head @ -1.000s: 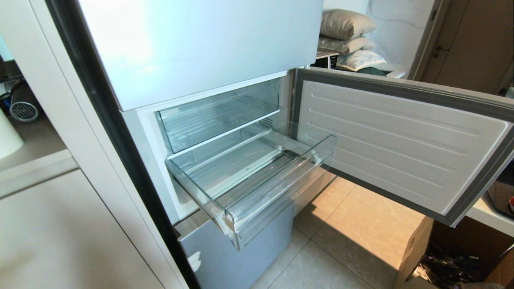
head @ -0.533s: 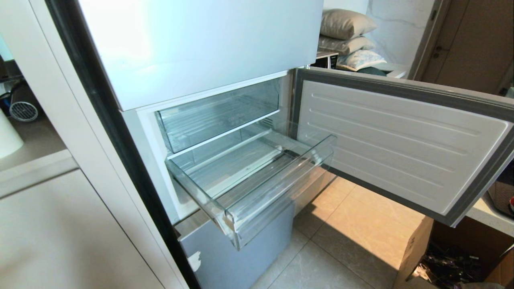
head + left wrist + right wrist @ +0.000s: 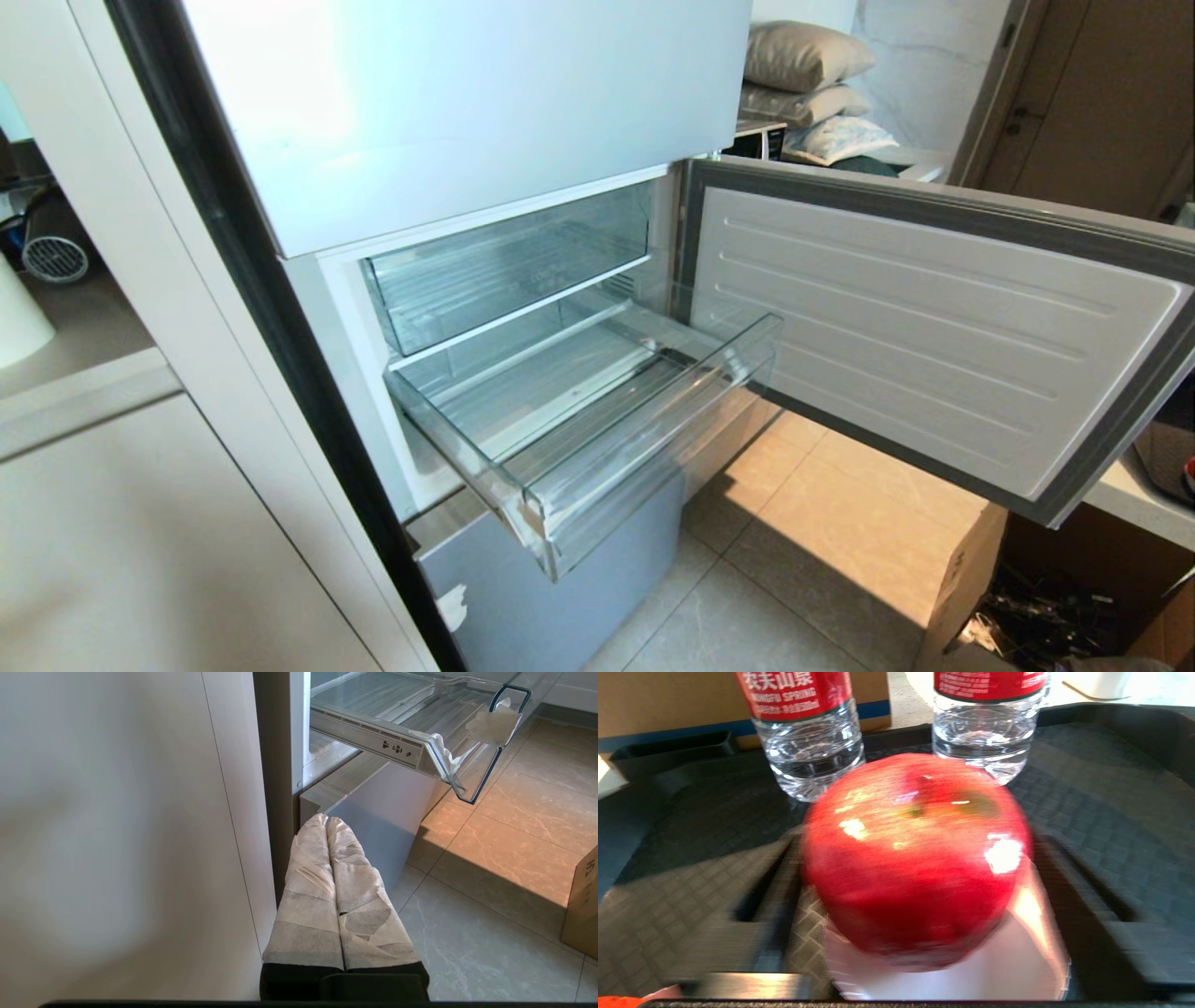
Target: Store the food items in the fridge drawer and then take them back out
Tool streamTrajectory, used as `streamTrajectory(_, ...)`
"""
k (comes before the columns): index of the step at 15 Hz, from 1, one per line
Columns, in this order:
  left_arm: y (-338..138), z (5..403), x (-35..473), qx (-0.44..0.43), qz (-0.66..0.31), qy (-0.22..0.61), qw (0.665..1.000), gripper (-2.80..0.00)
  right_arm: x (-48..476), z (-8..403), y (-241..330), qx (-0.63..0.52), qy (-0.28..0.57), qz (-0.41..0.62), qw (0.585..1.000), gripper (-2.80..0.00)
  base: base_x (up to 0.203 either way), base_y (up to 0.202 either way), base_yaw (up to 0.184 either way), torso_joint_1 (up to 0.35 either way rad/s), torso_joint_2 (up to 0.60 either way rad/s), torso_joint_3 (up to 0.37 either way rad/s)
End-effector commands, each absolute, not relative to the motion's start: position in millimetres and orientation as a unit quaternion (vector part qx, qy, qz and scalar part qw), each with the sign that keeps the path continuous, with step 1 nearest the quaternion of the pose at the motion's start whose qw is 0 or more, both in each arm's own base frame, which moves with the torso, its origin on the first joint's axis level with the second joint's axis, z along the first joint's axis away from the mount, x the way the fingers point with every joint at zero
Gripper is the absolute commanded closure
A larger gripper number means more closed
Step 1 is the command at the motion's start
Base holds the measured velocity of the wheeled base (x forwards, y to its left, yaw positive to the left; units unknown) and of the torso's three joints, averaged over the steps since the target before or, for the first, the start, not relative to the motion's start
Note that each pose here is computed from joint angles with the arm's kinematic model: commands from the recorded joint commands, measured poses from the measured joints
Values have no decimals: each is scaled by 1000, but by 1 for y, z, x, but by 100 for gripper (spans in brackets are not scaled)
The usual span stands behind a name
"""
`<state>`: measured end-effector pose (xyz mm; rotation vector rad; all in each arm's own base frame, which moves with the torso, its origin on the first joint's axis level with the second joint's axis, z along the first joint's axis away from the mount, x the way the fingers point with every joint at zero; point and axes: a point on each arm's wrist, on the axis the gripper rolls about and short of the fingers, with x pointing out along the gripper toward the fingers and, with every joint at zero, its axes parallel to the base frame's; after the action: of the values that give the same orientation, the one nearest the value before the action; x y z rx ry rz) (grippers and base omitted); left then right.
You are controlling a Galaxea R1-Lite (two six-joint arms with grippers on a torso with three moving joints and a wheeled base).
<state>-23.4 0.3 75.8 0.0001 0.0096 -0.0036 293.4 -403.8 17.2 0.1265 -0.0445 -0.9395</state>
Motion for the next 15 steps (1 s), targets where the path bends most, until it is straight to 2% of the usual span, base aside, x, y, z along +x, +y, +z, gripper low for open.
streamTrajectory(1,0,76,-23,0,-2,5,1000,0,293,19,-404,59,-26,-452,890,0,0,0,0,0,0,0)
streamTrajectory(6,0,76,-23,0,-2,6,1000,0,290,27,-403,59,-31,-454,888,0,0,0,0,0,0,0)
streamTrajectory(8,0,76,-23,0,-2,5,1000,0,280,58,-401,51,-52,-460,885,0,0,0,0,0,0,0)
streamTrajectory(11,0,76,-23,0,-2,5,1000,0,250,133,-382,27,-90,-471,877,0,0,0,0,0,0,0)
streamTrajectory(15,0,76,-23,-1,-2,5,1000,0,178,230,-302,4,-99,-475,874,0,0,0,0,0,0,0)
